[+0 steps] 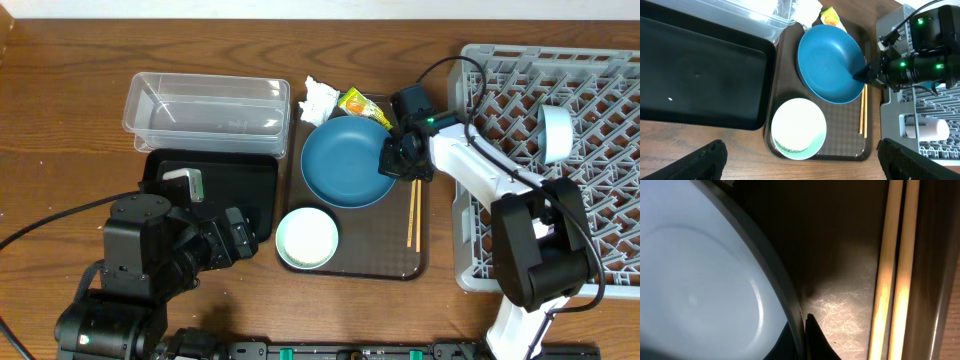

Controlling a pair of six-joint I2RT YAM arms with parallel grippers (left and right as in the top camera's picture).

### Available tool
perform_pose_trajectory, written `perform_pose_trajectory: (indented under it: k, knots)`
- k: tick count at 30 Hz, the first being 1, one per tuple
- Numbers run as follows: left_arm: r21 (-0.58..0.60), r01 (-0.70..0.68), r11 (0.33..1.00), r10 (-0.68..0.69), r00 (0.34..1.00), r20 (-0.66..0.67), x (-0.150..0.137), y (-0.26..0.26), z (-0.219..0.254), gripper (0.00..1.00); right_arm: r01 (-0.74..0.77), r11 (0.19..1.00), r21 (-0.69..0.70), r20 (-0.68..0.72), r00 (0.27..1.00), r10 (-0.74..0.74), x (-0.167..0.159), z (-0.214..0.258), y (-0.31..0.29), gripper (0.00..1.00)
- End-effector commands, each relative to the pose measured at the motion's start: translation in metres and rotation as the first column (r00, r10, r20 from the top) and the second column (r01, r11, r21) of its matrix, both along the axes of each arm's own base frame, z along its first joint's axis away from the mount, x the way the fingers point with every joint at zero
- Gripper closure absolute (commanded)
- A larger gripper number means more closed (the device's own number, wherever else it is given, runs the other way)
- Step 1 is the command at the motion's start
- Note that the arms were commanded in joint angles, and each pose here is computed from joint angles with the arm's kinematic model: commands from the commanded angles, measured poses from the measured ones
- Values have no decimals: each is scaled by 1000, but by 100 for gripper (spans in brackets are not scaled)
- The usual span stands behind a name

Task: Sort waste into correct bins and load items into the dishwasher rack
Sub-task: 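Move right gripper back and grasp the edge of the teal plate, then lift the teal plate into the dish rack and stand it upright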

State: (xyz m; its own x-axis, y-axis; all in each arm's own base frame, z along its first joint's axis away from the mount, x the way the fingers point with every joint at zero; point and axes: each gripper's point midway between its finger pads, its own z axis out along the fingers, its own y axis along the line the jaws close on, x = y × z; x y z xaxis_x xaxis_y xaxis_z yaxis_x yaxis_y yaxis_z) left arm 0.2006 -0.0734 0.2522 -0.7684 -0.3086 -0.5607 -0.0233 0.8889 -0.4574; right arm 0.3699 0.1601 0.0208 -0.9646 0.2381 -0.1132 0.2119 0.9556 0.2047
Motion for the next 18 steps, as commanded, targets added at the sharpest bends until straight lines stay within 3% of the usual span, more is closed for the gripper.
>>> perform_pose_trajectory:
  k: [1, 6, 10, 12, 14, 16, 18]
  knots:
    - [3, -3, 1000, 3, 1000, 19, 1, 1, 6, 2, 81, 997, 1, 65, 995, -81, 12, 27, -20, 99]
    - [3, -3, 1000, 3, 1000, 19, 1, 1, 6, 2, 83, 996, -19, 251, 965, -76, 20, 103, -61, 99]
    - [3, -3, 1000, 3, 1000, 19, 1, 1, 6, 2, 239, 941, -241, 464, 880, -105, 10, 178, -132, 99]
    - [3, -3, 1000, 3, 1000, 19, 1, 1, 6, 2, 417, 828, -375, 584, 800, -138, -5, 223, -180, 99]
    - [3, -3, 1000, 3, 1000, 19, 1, 1, 6, 2, 611, 633, -475, 700, 698, -149, -31, 271, -226, 99]
    - [3, -3, 1000, 3, 1000, 19, 1, 1, 6, 2, 744, 429, -512, 776, 615, -139, -59, 309, -257, 99]
    - [3, -3, 1000, 3, 1000, 19, 1, 1, 6, 2, 817, 275, -507, 823, 554, -129, -81, 335, -275, 99]
